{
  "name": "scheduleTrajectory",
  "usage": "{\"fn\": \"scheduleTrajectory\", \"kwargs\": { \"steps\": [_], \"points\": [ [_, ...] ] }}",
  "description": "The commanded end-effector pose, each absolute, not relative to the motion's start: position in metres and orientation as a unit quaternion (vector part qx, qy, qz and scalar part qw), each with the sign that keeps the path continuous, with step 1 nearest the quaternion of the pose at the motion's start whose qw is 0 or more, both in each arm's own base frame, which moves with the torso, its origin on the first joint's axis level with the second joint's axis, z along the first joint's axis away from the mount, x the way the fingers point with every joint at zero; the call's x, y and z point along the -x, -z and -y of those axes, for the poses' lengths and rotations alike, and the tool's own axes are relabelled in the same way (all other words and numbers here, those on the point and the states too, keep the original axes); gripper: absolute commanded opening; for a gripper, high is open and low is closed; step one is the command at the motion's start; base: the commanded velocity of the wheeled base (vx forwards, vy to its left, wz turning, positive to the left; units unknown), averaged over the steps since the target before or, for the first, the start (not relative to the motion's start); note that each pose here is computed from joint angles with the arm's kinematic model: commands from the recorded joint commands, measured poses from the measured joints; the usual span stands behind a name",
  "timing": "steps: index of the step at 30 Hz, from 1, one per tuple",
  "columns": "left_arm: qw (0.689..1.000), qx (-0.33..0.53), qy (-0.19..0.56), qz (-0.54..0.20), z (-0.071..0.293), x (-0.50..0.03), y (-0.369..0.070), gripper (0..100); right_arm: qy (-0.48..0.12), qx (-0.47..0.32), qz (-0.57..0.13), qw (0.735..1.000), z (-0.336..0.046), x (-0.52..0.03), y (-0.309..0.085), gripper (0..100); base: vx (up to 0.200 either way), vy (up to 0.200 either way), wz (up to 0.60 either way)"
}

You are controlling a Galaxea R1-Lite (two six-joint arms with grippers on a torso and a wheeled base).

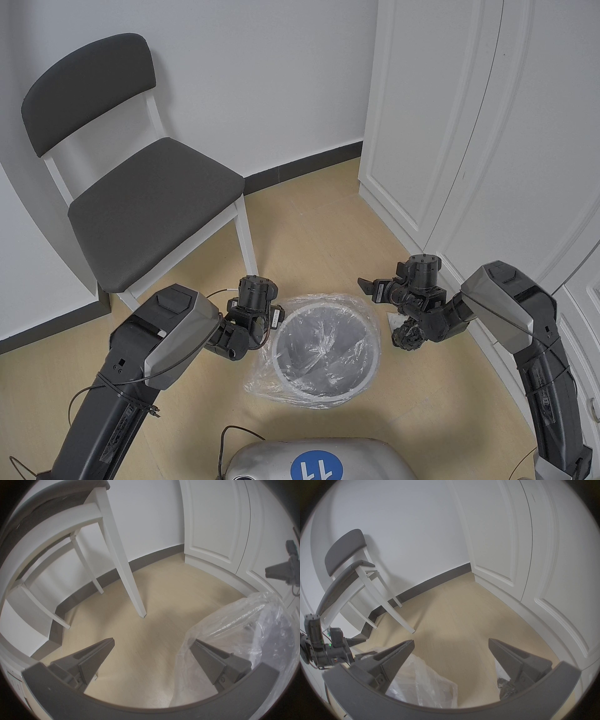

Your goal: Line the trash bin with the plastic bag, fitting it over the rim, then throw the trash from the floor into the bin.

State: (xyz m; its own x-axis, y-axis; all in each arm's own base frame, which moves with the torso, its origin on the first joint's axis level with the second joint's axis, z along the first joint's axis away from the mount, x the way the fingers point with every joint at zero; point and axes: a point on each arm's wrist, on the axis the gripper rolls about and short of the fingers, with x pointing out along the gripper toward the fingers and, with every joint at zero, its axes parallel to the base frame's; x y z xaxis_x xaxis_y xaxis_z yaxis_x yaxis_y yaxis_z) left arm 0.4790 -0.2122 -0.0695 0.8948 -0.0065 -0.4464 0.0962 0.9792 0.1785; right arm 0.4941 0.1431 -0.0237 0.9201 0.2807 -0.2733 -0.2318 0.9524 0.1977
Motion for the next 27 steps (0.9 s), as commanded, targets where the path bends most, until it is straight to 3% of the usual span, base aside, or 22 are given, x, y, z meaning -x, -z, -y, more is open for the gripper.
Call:
{"fn": "scheduleTrajectory", "kwargs": {
  "steps": [1, 9, 16, 27],
  "points": [
    [0.968, -0.083, 0.023, -0.237, 0.209, -0.473, 0.064, 100, -0.136, -0.08, -0.145, 0.977, -0.143, -0.481, -0.009, 100, 0.0, 0.0, 0.0],
    [0.966, -0.054, 0.012, -0.254, 0.201, -0.462, 0.057, 100, -0.168, -0.025, -0.188, 0.967, -0.155, -0.443, -0.011, 100, 0.0, 0.0, 0.0],
    [0.964, -0.041, 0.015, -0.261, 0.204, -0.449, 0.04, 100, -0.207, 0.048, -0.26, 0.942, -0.191, -0.406, 0.013, 100, 0.0, 0.0, 0.0],
    [0.957, -0.039, 0.011, -0.289, 0.2, -0.435, 0.039, 100, -0.153, 0.129, -0.311, 0.929, -0.2, -0.396, 0.027, 100, 0.0, 0.0, 0.0]
  ]
}}
